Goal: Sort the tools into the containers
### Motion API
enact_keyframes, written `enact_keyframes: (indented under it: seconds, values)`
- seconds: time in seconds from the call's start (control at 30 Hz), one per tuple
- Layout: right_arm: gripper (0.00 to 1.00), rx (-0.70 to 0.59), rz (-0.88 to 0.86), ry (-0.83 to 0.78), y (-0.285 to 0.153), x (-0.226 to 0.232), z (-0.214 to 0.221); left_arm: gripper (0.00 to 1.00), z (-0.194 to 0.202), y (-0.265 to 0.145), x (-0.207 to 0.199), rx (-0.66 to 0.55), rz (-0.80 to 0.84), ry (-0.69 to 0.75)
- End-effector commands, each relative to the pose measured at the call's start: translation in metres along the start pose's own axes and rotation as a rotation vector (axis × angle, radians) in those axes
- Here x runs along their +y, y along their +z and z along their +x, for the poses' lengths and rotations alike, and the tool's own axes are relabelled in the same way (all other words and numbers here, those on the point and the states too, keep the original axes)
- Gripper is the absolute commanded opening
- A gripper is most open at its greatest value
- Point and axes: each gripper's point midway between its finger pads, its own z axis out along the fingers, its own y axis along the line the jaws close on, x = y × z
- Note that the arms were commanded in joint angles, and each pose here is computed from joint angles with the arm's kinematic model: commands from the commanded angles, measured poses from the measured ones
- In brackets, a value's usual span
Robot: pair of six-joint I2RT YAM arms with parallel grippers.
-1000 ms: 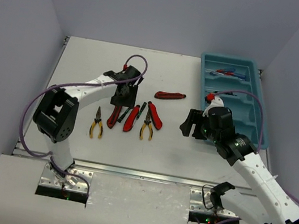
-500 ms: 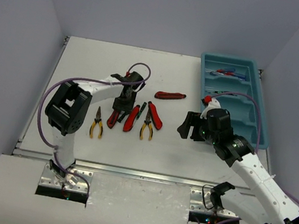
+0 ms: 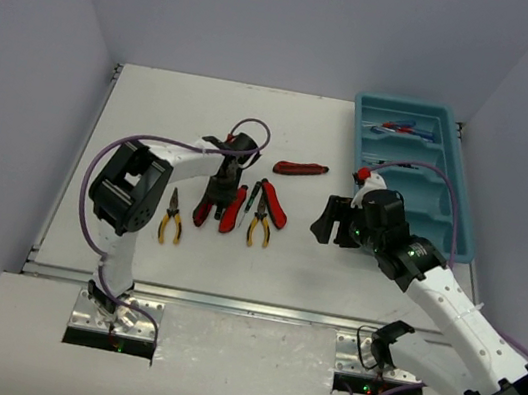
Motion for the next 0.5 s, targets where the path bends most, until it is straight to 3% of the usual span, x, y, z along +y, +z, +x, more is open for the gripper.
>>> enact_keyframes:
  seconds: [0.0,0.1,0.23,0.37,0.47]
  values:
    - [0.72,-0.050,-0.033,0.002,0.000,0.008,-0.014,0.12,0.017,0.009,0.006,0.037,-0.025,-0.003]
    - [0.71,-0.055,-0.035,0.004,0.000,0.009,-0.016,0.00,0.018,0.007,0.006,0.038,-0.025,-0.008]
    - [0.71,-0.055,-0.076,0.001,0.001,0.017,-0.018,0.00,0.005,-0.014,0.016,-0.032,-0.064,-0.046]
    - [0.72,-0.046,-0.256,-0.003,0.006,0.050,-0.019,0.00,-0.022,-0.058,0.021,-0.181,-0.055,-0.143]
    - [0.73,-0.036,-0.478,-0.004,0.003,0.088,-0.022,0.00,-0.040,-0.093,0.009,-0.297,0.065,-0.215]
